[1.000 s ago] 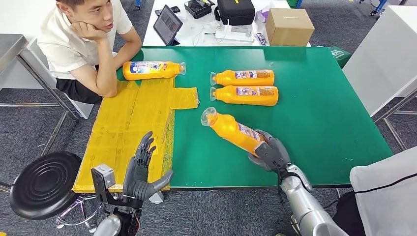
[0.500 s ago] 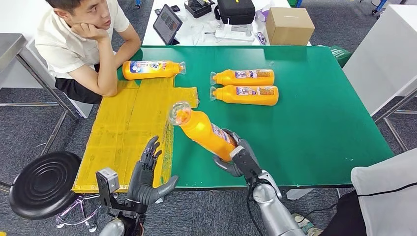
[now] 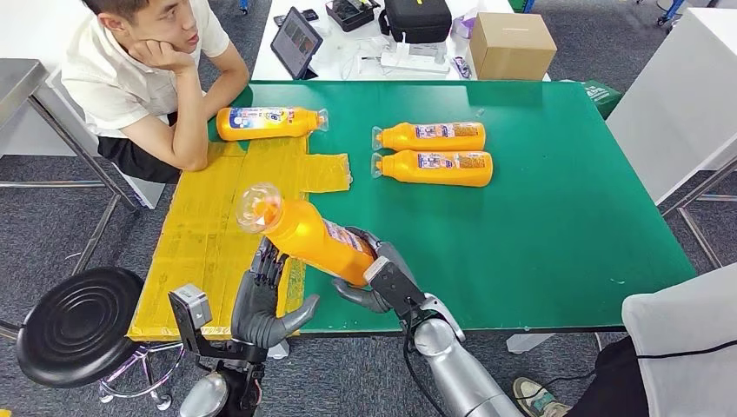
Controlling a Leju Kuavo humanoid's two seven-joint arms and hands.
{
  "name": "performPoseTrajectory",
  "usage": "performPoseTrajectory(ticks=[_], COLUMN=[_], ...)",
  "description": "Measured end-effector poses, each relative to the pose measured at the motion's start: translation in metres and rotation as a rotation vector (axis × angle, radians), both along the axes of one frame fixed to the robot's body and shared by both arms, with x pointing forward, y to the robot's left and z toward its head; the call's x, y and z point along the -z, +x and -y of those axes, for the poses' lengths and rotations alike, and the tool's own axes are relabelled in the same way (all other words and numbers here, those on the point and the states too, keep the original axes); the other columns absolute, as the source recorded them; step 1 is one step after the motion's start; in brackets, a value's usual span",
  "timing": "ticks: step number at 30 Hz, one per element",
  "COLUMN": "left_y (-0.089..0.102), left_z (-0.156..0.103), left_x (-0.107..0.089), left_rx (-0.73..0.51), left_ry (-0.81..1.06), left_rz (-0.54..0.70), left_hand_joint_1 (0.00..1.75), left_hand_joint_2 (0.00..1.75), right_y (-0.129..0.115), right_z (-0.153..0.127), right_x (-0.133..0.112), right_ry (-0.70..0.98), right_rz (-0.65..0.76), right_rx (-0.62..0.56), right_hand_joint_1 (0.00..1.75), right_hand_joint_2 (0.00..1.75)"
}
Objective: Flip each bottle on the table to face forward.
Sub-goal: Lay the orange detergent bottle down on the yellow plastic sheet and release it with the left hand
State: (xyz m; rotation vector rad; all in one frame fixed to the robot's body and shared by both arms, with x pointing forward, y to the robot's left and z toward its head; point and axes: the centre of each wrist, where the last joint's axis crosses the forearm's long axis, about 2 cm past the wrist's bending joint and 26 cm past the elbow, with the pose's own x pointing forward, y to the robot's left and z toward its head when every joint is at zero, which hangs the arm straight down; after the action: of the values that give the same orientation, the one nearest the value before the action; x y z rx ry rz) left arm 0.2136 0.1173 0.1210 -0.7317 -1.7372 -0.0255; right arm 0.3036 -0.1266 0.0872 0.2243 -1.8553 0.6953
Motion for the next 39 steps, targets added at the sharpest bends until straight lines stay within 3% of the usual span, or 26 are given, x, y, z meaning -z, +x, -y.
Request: performPoseTrajectory(ticks=[31, 35, 39], left_y=[0.014, 0.019, 0.022], left_z=[0.004, 0.004, 0.004], left_x=[-0.011, -0.014, -0.015], left_rx=[0.029, 0.014, 0.005], left_ry=[-0.060, -0.071, -0.101], left_rz=[0.041, 0.045, 0.027], left_hand_joint_1=[0.00, 1.42, 1.70], left_hand_joint_2=[1.75, 1.75, 1.75], right_y=[0.001, -0.003, -0.006], right_z=[-0.031, -0.038, -0.044], right_x=[-0.004, -0.002, -0.001], right_ry=[-0.044, -0.057, -0.066], right_rz=[-0.014, -0.022, -0.031], right_rx=[-0.127, -0.159, -0.186], right_hand_joint_1=[1.75, 1.75, 1.75], right_hand_joint_2=[1.75, 1.75, 1.75])
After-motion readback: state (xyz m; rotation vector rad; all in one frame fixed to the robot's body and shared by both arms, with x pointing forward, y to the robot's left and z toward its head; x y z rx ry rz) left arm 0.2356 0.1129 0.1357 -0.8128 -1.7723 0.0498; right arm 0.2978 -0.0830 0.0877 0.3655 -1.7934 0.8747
